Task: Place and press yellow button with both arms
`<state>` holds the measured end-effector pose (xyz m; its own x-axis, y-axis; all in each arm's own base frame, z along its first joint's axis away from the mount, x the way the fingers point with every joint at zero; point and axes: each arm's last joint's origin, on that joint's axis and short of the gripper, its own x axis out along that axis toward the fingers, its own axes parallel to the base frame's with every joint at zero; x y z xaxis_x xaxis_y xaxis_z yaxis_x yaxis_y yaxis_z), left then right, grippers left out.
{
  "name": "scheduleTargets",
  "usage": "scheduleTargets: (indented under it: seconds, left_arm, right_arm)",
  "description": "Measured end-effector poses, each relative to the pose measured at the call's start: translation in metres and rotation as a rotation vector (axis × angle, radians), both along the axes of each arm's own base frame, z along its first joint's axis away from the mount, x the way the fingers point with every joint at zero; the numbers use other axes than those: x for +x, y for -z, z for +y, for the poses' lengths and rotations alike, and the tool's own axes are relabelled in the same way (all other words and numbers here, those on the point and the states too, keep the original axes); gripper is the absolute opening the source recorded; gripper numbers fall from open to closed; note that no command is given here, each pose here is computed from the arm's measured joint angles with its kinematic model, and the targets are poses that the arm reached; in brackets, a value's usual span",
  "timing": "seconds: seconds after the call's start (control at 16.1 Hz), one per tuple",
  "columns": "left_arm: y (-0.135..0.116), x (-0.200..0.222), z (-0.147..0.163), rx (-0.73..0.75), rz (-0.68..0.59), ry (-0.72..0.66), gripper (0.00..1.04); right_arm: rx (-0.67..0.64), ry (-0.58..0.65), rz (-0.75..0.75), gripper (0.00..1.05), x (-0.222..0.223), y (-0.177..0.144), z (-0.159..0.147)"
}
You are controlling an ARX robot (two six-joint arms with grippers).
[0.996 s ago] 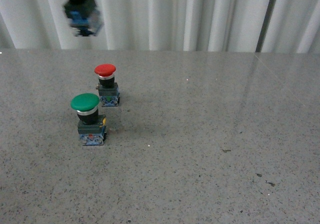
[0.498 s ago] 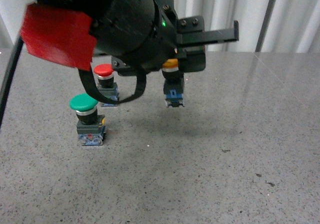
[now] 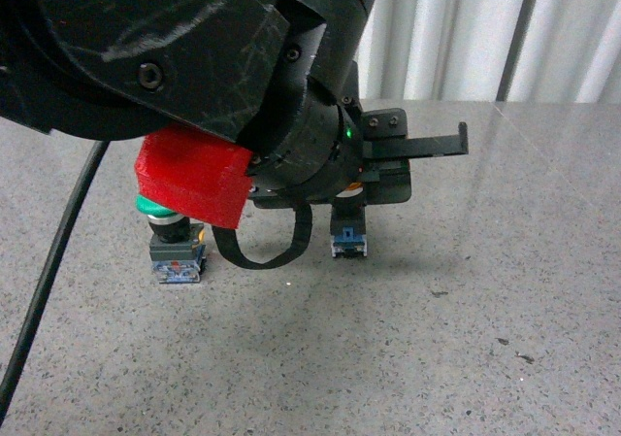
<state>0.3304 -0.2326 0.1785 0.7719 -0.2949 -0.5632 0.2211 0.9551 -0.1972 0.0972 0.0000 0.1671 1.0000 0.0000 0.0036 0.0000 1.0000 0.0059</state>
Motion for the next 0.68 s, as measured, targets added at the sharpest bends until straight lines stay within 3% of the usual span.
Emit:
scheduleTargets:
  seconds: [0.12, 0.37, 0.5, 0.62, 0.68]
  left_arm:
    - [-0.002, 0.0, -0.005, -0.005, -0.003, 0.01, 0.4]
    - [-0.003, -0.002, -0.007, -0.008, -0.012, 0.019, 0.79]
    - [-0.017, -0.004, -0.001, -0.004, -0.066, 0.004, 1.0]
    - [-0.05, -0.013, 0.018, -0.008, -0.174, -0.034, 0.98]
    - [-0.08, -0.023, 0.046, 0.011, -0.295, -0.097, 0.98]
  right_arm:
    - [0.0, 0.0, 0.0, 0.98, 0.0, 0.0, 0.0]
    - [0.0, 0.0, 0.0, 0.98, 0.0, 0.0, 0.0]
    - [0.0, 0.0, 0.0, 0.98, 0.0, 0.0, 0.0]
    - [0.0, 0.0, 0.0, 0.98, 0.0, 0.0, 0.0]
    - [0.0, 0.0, 0.0, 0.98, 0.0, 0.0, 0.0]
